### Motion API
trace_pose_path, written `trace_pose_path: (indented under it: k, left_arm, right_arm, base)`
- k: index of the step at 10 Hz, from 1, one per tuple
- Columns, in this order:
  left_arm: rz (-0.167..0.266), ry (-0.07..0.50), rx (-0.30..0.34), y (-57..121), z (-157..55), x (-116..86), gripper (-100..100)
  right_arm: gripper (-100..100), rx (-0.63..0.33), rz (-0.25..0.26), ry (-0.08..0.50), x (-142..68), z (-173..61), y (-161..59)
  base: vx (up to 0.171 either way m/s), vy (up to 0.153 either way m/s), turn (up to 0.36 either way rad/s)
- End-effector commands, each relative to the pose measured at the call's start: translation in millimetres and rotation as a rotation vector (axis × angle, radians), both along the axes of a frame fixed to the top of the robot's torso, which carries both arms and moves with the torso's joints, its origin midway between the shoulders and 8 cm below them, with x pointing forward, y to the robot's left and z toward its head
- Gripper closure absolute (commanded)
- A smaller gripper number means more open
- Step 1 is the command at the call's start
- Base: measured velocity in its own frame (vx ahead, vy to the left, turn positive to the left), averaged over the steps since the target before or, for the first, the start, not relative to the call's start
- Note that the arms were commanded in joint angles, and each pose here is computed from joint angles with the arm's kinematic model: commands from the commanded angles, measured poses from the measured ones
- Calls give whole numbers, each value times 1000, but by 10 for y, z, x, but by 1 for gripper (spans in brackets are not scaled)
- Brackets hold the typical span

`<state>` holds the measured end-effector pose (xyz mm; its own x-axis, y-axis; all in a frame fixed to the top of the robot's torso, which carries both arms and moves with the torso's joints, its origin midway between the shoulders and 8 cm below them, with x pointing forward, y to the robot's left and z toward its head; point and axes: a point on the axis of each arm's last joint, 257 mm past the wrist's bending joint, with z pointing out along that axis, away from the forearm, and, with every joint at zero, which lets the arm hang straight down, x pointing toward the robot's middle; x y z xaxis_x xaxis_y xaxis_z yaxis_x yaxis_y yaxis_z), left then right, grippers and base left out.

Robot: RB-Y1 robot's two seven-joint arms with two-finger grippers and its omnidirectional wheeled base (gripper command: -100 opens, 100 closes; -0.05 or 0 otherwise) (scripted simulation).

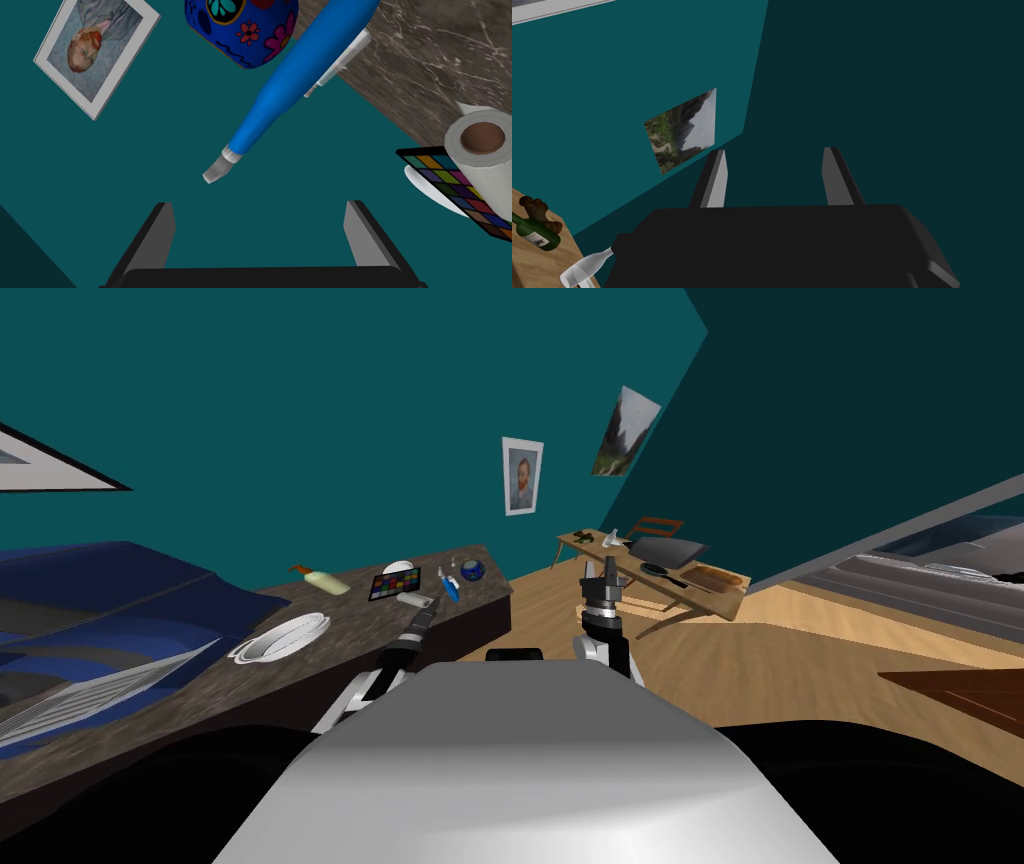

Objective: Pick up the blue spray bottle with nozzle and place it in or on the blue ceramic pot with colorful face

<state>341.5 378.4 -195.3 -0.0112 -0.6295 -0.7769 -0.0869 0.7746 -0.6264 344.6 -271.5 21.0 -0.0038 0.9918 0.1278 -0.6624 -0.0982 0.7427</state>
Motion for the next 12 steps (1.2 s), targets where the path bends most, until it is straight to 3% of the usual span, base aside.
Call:
trace_pose_path:
  k: [1, 6, 7, 12]
  left_arm:
    - [24, 49, 48, 143, -129, -41, -100]
    - [95, 186, 203, 629, -328, -177, -100]
    - [99, 189, 203, 638, -336, -180, -100]
    - [162, 315, 373, 1126, -386, -306, -100]
  right_arm:
    - [0, 0, 0, 0, 0, 0, 0]
    - [0, 0, 0, 0, 0, 0, 0]
    - [0, 0, 0, 0, 0, 0, 0]
    - [0, 0, 0, 0, 0, 0, 0]
  base:
    - [113, -161, -6]
    - [92, -98, -4]
    - [68, -62, 3]
    - [85, -76, 2]
